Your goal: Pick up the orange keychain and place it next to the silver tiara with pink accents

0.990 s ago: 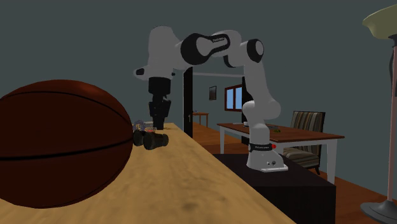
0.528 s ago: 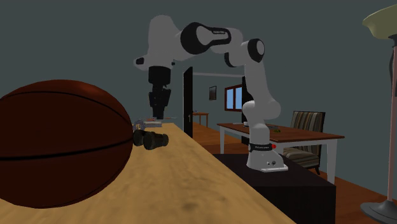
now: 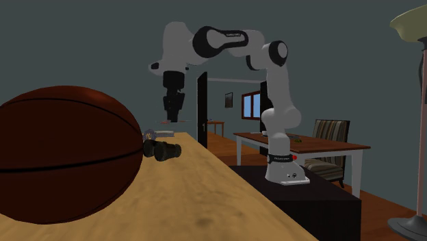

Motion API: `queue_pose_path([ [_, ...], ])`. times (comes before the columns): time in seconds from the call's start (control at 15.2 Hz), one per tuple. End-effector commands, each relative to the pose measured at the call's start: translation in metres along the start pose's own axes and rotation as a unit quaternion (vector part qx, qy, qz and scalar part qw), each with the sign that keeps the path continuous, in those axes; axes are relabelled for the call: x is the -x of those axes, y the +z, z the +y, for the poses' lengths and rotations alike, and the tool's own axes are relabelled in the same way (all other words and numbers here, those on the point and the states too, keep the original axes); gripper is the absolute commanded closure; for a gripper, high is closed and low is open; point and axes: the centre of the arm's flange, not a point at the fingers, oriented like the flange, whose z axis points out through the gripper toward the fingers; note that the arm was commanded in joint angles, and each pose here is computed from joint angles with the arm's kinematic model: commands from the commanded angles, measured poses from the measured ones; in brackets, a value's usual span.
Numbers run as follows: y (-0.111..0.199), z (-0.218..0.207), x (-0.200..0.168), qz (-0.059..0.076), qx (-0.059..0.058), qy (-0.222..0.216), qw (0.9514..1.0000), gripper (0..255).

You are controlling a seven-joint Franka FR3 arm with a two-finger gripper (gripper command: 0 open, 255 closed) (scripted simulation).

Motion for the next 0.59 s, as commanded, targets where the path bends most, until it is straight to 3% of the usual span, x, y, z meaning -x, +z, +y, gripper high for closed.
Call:
queue_pose_path([
  [0.0,-0.001,0.023,0.012,0.000,0.000,-0.001,1.0000,255],
  [0.53,-0.008,0.115,0.063,0.000,0.000,-0.001,1.0000,255],
])
